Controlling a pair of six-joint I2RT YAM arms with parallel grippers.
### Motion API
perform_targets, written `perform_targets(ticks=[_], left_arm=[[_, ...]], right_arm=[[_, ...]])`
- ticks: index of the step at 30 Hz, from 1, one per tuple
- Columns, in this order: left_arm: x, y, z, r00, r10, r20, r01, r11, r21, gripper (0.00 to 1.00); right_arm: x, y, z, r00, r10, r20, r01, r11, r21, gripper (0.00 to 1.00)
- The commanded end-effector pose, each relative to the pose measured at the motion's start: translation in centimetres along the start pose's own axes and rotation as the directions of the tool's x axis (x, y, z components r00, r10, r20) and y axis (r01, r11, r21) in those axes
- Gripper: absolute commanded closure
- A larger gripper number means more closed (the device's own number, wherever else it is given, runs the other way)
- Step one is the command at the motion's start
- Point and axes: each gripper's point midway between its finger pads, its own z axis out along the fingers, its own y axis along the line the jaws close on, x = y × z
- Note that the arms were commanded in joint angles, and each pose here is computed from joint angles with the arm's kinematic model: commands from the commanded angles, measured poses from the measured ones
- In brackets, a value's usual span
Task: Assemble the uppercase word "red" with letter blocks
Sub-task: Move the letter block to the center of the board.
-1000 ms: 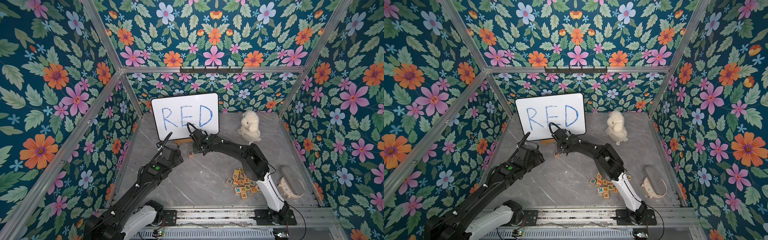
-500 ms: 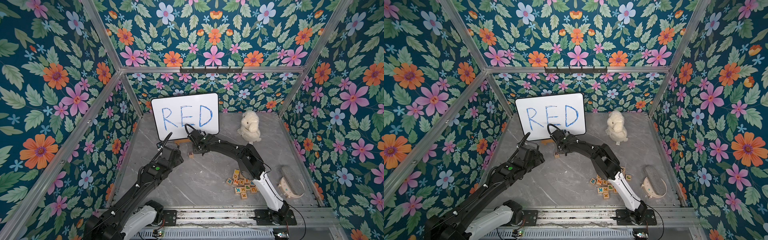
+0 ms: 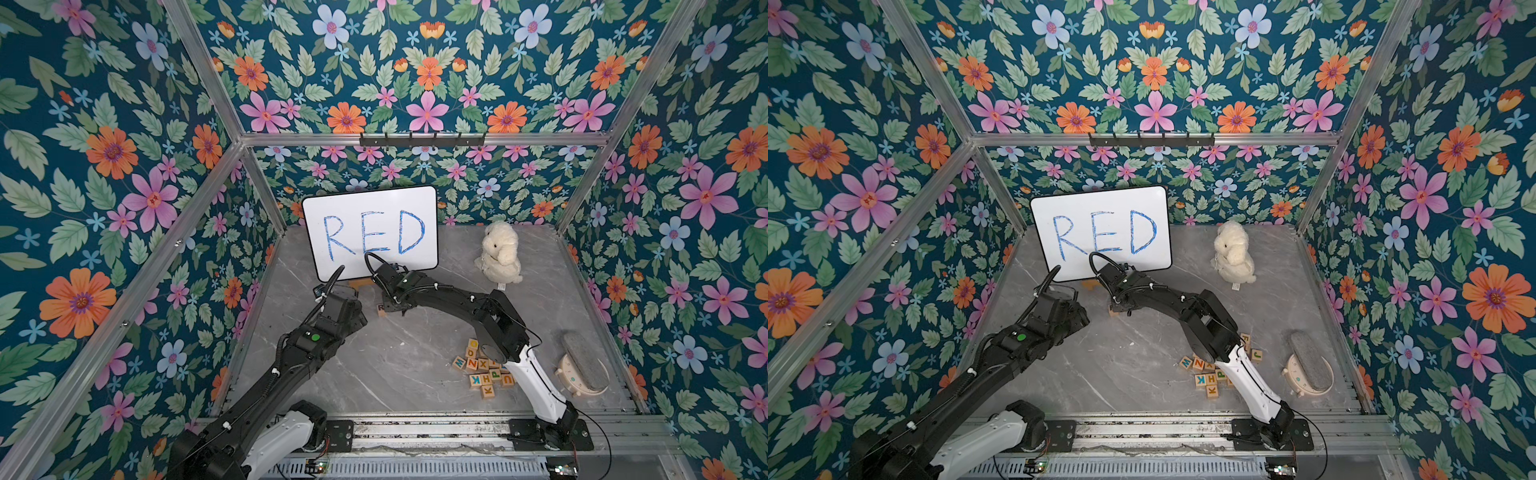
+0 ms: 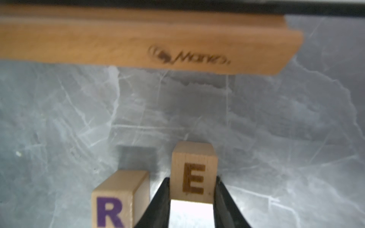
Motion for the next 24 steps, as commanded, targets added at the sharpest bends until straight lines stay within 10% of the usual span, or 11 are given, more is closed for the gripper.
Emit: perform_targets(ticks=[1, 24], left_arm=[[-0.2, 0.0, -0.1, 1.0, -0.003, 0.009, 0.003, 1.0, 0.001, 0.2], [-0.1, -0.2, 0.1, 1.0, -0.005, 0.001, 0.005, 1.0, 0.001, 0.2]], right_arm=[[0.7, -0.2, -0.8, 1.0, -0.002, -0.019, 0.002, 1.0, 0.008, 0.65], [1.5, 1.3, -0.2, 1.0, -0.011, -0.015, 0.01, 0.997, -0.082, 0.61]])
